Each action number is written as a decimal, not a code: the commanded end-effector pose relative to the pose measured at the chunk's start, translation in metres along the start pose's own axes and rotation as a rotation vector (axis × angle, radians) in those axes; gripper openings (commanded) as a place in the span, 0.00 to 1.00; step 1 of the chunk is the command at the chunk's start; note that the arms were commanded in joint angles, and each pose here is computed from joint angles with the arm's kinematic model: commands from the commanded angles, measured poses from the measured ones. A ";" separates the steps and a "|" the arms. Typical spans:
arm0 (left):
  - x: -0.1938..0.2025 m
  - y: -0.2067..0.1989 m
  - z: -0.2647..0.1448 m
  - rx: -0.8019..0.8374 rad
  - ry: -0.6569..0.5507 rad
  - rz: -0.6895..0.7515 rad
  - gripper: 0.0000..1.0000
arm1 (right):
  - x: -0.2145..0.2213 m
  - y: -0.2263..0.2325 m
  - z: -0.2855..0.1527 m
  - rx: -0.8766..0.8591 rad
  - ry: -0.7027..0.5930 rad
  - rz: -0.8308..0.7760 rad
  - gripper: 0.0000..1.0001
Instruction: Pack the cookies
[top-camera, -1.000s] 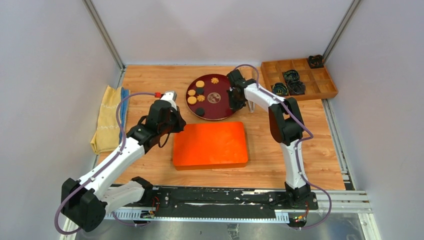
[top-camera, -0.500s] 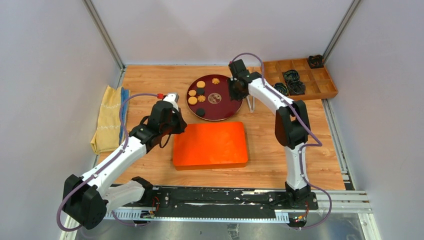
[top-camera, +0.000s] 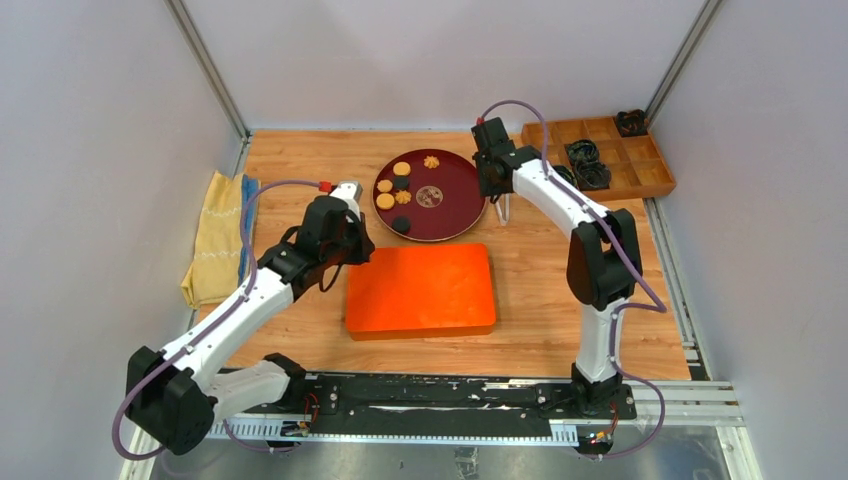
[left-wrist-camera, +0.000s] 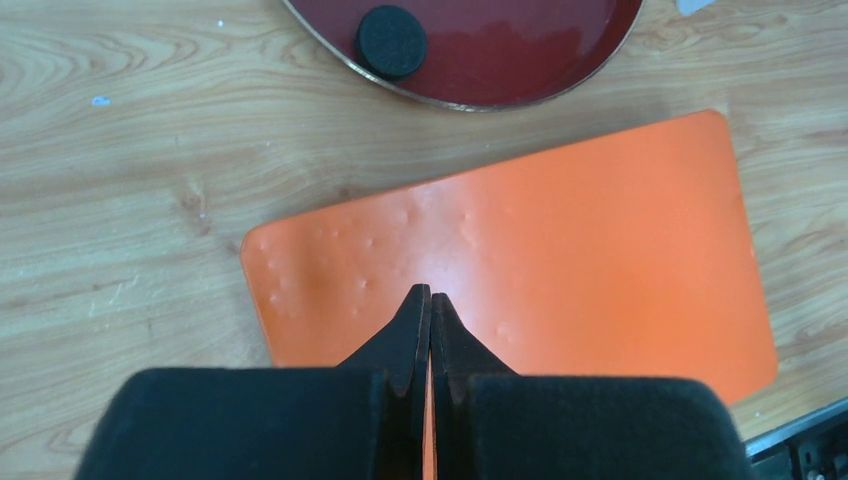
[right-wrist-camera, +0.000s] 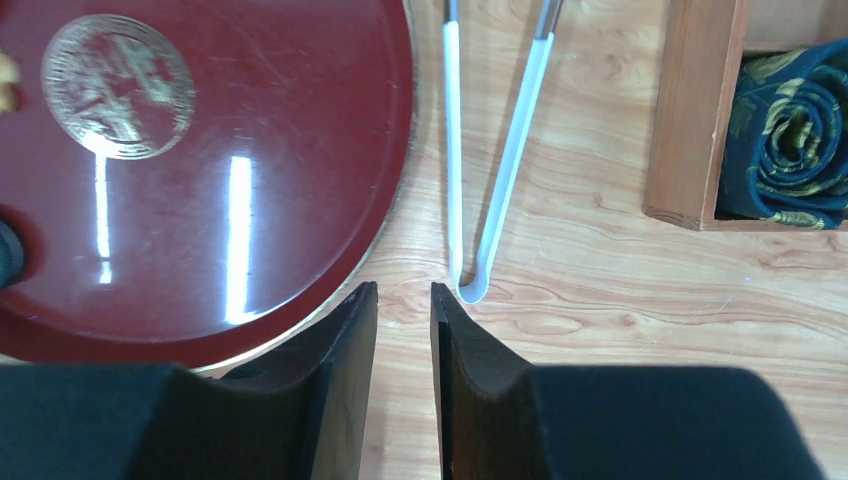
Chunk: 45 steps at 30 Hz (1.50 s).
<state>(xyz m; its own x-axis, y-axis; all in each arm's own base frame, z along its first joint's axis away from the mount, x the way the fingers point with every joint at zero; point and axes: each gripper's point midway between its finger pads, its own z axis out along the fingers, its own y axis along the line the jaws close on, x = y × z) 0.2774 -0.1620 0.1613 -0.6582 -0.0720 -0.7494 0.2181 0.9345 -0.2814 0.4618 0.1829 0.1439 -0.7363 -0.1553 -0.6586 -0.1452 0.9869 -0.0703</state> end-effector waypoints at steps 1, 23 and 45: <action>-0.022 -0.019 0.005 0.046 -0.037 0.004 0.00 | 0.023 -0.022 0.026 0.082 0.069 -0.036 0.30; -0.011 -0.007 0.002 -0.011 -0.021 0.009 0.00 | 0.077 -0.031 0.079 0.043 0.238 0.034 0.13; -0.011 -0.015 0.008 0.027 -0.008 0.012 0.00 | 0.124 0.002 -0.012 -0.243 0.308 0.125 0.03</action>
<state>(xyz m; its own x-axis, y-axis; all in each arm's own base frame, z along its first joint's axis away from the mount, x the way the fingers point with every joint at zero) 0.2858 -0.1723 0.1651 -0.6606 -0.0633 -0.7481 0.2256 0.9337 -0.2782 0.3833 0.1554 0.0505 -0.9075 -0.0937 -0.4094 -0.1429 0.9855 0.0911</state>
